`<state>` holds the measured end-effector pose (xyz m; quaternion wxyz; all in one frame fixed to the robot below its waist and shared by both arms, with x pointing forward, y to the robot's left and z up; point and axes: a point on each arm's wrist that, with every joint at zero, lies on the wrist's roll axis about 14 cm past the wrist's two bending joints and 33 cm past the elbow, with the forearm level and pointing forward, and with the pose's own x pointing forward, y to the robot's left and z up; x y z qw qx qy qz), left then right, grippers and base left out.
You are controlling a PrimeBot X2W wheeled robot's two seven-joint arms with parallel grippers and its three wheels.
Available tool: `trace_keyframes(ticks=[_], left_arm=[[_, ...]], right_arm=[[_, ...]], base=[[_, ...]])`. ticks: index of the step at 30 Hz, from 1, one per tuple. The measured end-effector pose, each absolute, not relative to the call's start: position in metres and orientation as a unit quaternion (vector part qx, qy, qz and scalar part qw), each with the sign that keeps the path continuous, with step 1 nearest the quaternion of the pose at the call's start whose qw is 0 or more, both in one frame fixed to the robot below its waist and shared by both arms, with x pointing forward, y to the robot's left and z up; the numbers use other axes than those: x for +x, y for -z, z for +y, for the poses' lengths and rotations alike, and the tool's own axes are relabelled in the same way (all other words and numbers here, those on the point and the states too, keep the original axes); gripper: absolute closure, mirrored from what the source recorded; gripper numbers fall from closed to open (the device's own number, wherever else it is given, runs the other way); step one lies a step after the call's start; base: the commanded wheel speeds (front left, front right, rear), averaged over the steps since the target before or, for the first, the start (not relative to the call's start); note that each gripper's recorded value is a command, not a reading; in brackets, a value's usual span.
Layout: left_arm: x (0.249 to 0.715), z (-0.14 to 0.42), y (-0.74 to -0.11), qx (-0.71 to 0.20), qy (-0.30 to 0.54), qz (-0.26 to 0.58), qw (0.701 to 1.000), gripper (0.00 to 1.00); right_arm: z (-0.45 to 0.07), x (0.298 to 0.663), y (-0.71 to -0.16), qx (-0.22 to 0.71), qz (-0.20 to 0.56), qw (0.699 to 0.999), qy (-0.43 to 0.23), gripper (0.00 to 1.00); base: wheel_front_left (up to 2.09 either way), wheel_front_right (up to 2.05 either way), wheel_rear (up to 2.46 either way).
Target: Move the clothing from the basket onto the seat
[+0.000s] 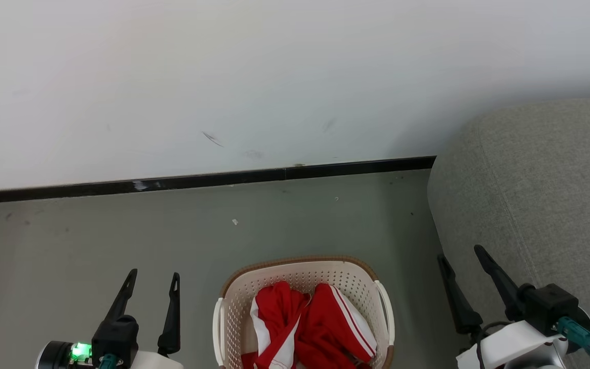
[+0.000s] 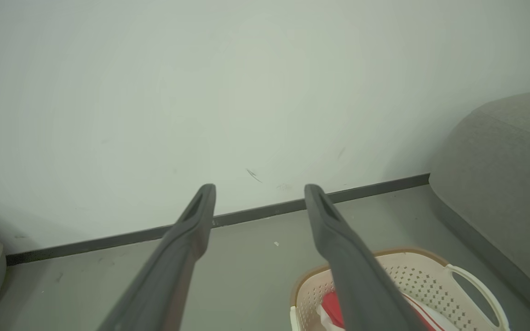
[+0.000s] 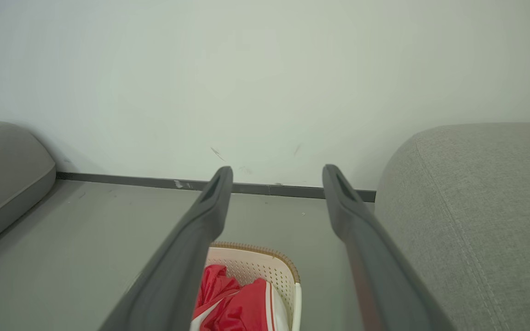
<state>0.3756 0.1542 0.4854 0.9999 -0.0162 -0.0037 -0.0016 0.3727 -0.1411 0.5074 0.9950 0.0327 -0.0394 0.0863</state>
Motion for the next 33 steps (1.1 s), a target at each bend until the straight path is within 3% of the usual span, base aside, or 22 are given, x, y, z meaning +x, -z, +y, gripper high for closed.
trace_keyframes(ticks=[13,33], left_arm=[[0.396,0.138,-0.465,0.008,0.043,0.022,0.999,0.0],[0.432,0.086,-0.4,0.019,0.134,0.1,0.986,0.0]], right_arm=[[-0.146,0.383,-0.496,0.03,-0.024,0.996,-0.078,0.0],[-0.158,0.433,-0.5,0.015,-0.048,0.997,-0.064,0.0]], base=[[0.0,0.0,0.0],[0.0,0.0,0.0]])
